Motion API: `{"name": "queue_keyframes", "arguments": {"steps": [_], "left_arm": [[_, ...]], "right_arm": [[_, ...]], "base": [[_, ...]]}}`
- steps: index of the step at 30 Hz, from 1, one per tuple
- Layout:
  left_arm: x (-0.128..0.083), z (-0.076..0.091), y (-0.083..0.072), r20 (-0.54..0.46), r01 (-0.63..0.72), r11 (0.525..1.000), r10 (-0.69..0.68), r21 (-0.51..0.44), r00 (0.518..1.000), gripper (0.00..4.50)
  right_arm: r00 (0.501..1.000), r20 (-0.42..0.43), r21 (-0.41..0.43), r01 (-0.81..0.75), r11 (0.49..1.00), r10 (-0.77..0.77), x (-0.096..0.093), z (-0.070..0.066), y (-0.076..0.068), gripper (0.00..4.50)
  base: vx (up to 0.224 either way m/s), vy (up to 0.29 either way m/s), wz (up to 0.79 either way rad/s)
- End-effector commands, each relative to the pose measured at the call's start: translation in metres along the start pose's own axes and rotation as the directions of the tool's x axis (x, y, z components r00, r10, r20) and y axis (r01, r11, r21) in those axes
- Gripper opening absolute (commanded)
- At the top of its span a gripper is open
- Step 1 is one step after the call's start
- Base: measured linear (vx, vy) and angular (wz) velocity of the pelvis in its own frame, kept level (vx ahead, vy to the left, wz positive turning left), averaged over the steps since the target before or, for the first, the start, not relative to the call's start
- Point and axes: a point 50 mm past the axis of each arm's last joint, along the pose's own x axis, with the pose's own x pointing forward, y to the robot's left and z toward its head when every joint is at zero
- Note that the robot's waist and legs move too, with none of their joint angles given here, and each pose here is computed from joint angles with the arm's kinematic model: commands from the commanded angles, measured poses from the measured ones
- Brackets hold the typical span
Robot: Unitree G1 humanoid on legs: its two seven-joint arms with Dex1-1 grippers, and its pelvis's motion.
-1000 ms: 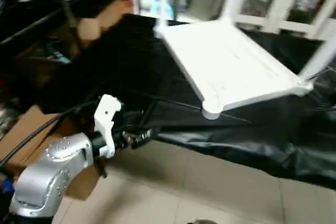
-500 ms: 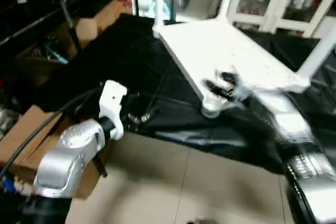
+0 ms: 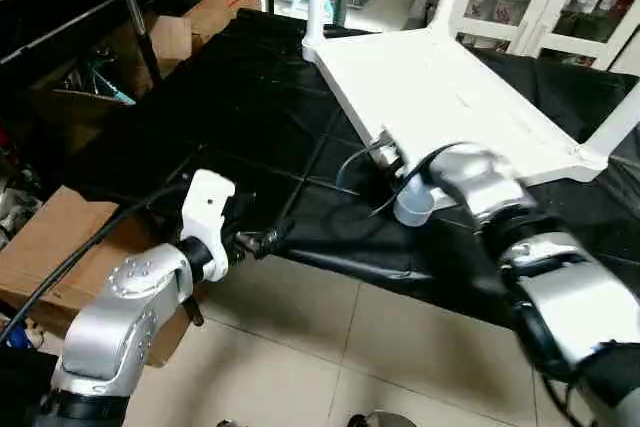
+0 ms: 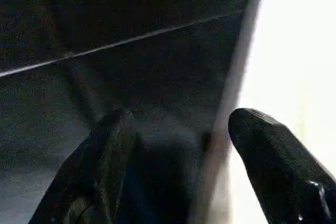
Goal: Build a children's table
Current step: Rotate table base
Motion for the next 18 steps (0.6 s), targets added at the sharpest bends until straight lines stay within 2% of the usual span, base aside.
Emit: {"name": "queue_keyframes", "arguments": {"steps": [1,3,5,9,11,12,13,14,15,16,17,18], "left_arm": [[-0.003,0.004,0.0,0.003,0.0,1.0,0.0,0.014,1.0,4.44],[-0.003,0.004,0.0,0.002,0.003,1.0,-0.003,0.015,1.0,4.44],[-0.004,0.004,0.001,0.0,0.006,1.0,-0.006,0.016,1.0,4.44],[-0.004,0.004,0.001,-0.006,0.014,1.0,-0.013,0.02,1.0,4.44],[-0.003,0.006,-0.001,0.005,0.019,0.999,-0.02,0.025,1.0,4.44],[-0.001,0.009,-0.004,0.03,0.018,1.0,-0.019,0.021,0.999,4.44],[-0.001,0.009,-0.004,0.03,0.018,1.0,-0.019,0.021,0.999,4.44],[0.003,0.013,-0.001,0.066,-0.056,0.998,0.056,0.001,0.996,4.44],[0.003,0.013,0.0,0.071,-0.076,0.997,0.076,-0.006,0.995,4.44],[0.007,0.012,0.005,0.085,-0.189,0.98,0.193,-0.061,0.977,4.44],[0.009,0.011,0.007,0.087,-0.227,0.97,0.234,-0.084,0.968,4.44],[0.011,0.01,0.01,0.103,-0.31,0.94,0.326,-0.14,0.94,4.44]], "right_arm": [[0.996,-0.023,0.126,-0.082,0.989,0.085,0.0,-0.008,0.004,3.24],[0.994,-0.039,0.144,-0.093,0.985,0.1,0.0,-0.011,0.005,3.24],[0.995,-0.091,0.067,-0.029,0.997,0.035,-0.002,-0.019,-0.001,3.24],[0.997,-0.072,0.034,-0.006,0.999,0.009,-0.003,-0.016,-0.005,3.24],[0.997,0.033,0.042,-0.071,0.997,0.07,-0.004,-0.004,-0.003,3.24],[0.973,0.185,0.058,-0.152,0.987,0.139,-0.007,0.013,-0.001,3.24],[0.973,0.185,0.058,-0.152,0.987,0.139,-0.007,0.013,-0.001,3.24],[0.939,0.316,0.085,-0.167,0.982,0.133,-0.014,0.024,-0.007,3.24],[0.934,0.335,0.091,-0.164,0.982,0.124,-0.016,0.026,-0.009,3.24],[0.917,0.396,0.144,-0.114,0.983,0.048,-0.024,0.028,-0.019,3.24],[0.912,0.409,0.163,-0.093,0.982,0.018,-0.028,0.028,-0.023,3.24],[0.89,0.452,0.183,-0.039,0.982,-0.049,-0.039,0.027,-0.031,3.24]], "base": [[0.0,0.0,0.0],[0.0,0.0,0.0],[0.0,0.0,0.0],[0.0,0.0,0.0],[0.0,0.0,0.0],[0.0,0.0,0.0],[0.0,0.0,0.0],[0.0,0.0,0.0],[0.0,0.0,0.0],[0.0,0.0,0.0],[0.0,0.0,0.0],[0.0,0.0,0.0]]}}
